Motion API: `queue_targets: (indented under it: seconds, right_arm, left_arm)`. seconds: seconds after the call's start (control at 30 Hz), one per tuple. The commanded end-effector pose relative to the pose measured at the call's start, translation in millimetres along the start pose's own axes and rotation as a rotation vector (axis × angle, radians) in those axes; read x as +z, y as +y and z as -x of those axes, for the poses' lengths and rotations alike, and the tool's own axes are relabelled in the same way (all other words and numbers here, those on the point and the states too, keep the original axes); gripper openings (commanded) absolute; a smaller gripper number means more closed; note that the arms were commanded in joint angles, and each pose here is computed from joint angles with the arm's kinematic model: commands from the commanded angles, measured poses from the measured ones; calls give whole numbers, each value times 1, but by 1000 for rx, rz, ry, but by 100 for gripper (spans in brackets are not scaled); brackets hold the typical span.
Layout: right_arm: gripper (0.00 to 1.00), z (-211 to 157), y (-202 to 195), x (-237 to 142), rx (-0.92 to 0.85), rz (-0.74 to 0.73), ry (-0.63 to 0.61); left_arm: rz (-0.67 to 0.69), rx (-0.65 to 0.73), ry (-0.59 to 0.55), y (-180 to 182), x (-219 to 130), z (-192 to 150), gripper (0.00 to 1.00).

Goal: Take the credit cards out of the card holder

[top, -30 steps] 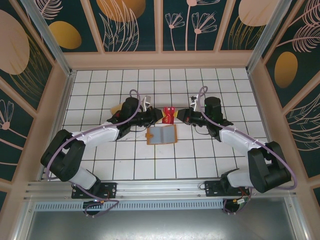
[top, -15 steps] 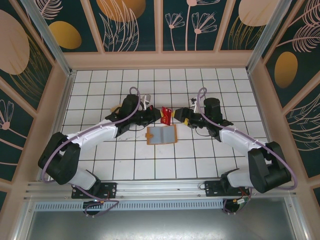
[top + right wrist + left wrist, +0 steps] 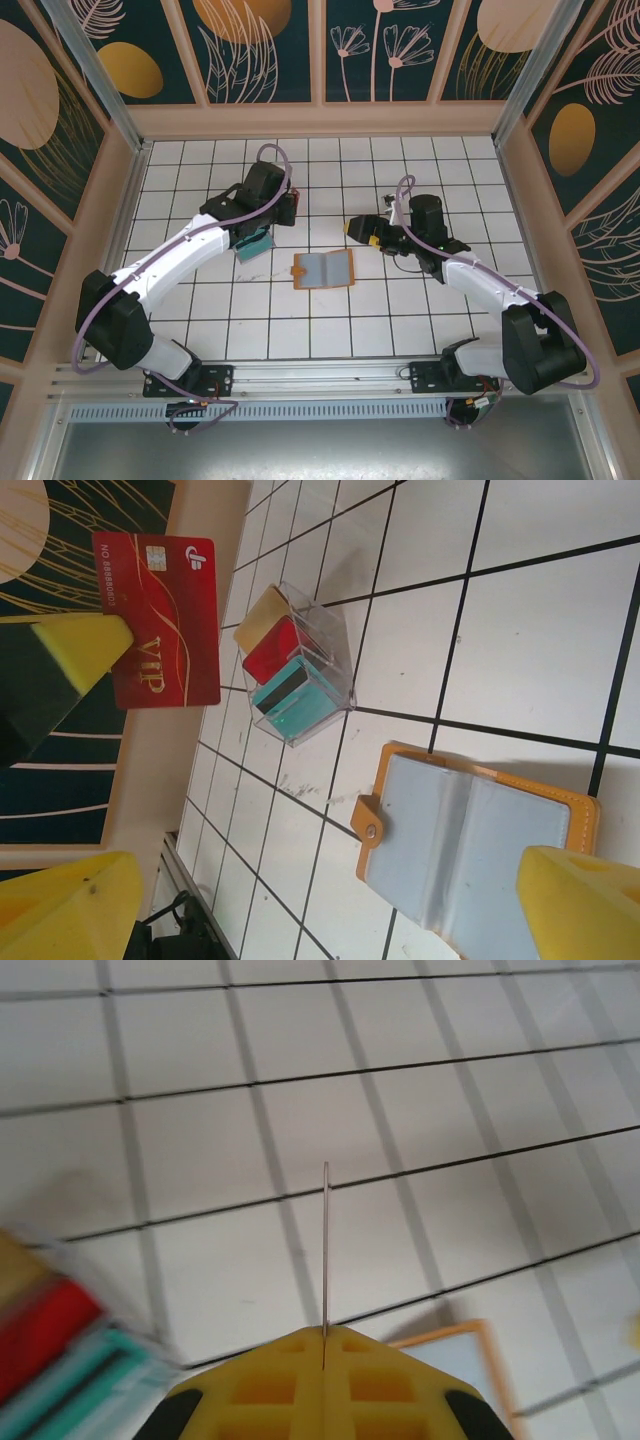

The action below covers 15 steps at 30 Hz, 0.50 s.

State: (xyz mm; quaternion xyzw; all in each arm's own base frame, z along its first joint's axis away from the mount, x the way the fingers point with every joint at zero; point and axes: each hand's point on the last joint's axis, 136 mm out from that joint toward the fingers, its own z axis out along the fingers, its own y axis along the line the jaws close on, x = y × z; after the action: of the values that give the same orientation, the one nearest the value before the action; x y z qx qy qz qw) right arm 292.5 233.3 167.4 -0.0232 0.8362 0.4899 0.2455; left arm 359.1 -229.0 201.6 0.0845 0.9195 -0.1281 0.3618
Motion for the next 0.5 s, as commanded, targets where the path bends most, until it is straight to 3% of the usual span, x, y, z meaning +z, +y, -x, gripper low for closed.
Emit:
queue_targets:
  seconds: [0.0, 0.17, 0.47]
  right_arm:
    - [97, 13, 13, -6, -61, 13, -35]
    - [97, 15, 13, -9, -70, 16, -48]
    - [99, 17, 9, -15, -74, 24, -54]
  left_arm:
    - [210, 261, 56, 40, -4, -3, 0]
    - [260, 528, 104, 54, -1, -9, 0]
    - [338, 767, 95, 79, 6, -25, 0]
